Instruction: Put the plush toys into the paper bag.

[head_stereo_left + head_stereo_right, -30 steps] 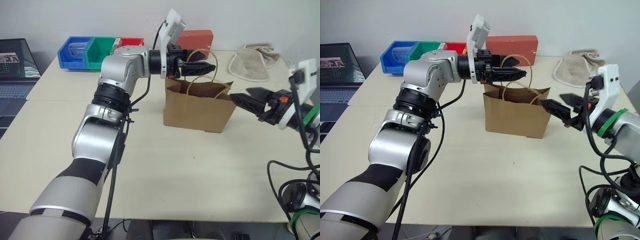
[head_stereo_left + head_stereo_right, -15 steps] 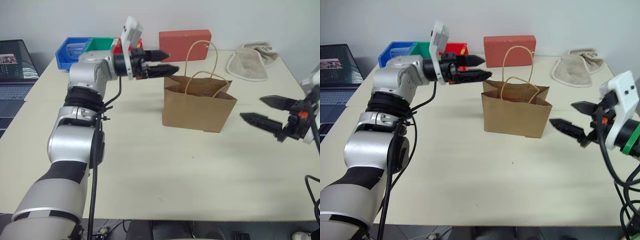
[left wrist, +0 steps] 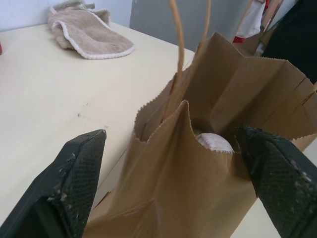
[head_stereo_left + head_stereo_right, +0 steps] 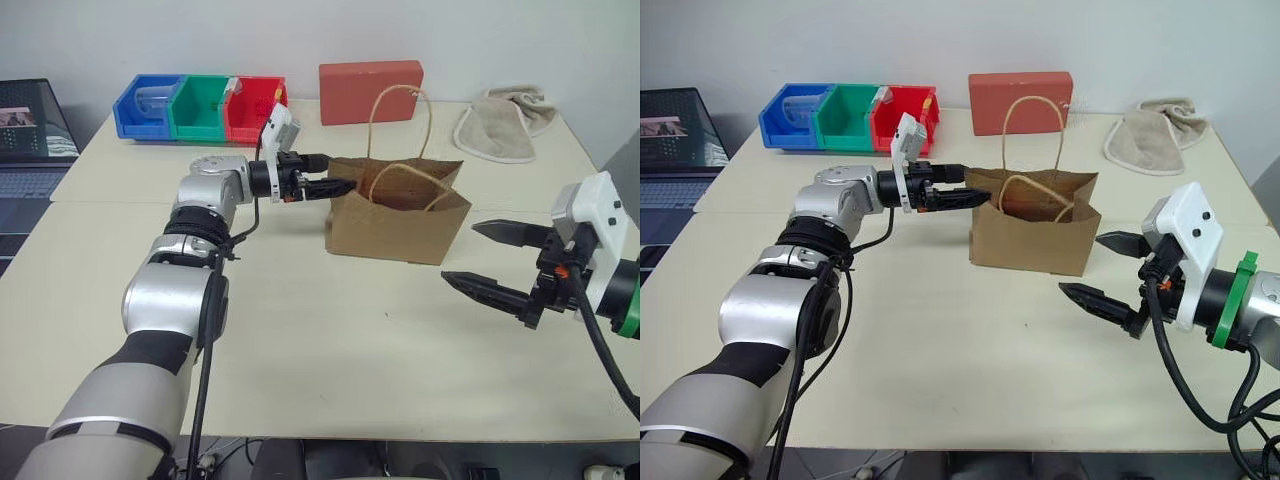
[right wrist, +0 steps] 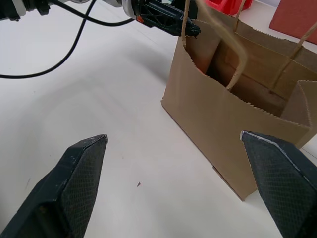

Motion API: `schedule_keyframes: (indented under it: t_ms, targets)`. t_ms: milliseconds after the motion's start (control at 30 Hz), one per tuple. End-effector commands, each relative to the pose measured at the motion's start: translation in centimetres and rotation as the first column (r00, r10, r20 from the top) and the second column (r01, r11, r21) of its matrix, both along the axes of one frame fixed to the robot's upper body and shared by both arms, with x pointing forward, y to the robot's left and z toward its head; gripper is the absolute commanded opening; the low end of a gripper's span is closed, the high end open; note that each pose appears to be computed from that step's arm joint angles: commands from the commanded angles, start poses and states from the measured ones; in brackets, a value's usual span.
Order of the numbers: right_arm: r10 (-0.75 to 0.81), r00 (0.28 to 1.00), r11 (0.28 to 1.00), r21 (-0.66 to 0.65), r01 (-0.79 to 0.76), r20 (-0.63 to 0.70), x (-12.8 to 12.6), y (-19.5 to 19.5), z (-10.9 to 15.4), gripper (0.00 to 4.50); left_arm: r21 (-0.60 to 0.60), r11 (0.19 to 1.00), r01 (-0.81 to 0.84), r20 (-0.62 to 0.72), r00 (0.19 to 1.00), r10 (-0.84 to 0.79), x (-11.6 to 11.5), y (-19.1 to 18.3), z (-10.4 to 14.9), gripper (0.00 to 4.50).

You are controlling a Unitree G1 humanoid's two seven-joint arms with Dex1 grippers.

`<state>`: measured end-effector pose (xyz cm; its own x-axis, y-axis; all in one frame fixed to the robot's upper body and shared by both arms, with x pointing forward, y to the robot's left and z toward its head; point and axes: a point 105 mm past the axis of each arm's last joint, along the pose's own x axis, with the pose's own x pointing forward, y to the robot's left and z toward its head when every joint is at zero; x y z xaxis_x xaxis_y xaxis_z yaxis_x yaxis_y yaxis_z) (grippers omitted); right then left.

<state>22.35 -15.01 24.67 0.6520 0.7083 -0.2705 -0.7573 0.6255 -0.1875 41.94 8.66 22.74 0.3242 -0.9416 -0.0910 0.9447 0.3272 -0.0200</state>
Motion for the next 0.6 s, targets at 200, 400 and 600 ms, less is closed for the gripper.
schedule_keyframes:
  t_ms: [200,400,600]
  targets:
    - [0.020,1.000,1.000,0.016,-0.021,0.011,-0.9,0.4,0.5,4.50,-0.034,0.999,0.033,0.014,0.999,-0.033,-0.4,1.3,2.0,4.47]
    - [0.033,0.999,0.999,0.031,-0.033,0.001,-1.0,0.6,0.6,4.50,-0.002,0.997,0.082,0.029,0.996,-0.082,-1.0,1.9,2.3,4.47]
    - [0.090,0.996,0.995,0.053,-0.090,0.007,-1.4,1.6,1.1,4.50,0.036,0.993,0.115,0.029,0.993,-0.116,-1.3,1.7,1.8,4.47]
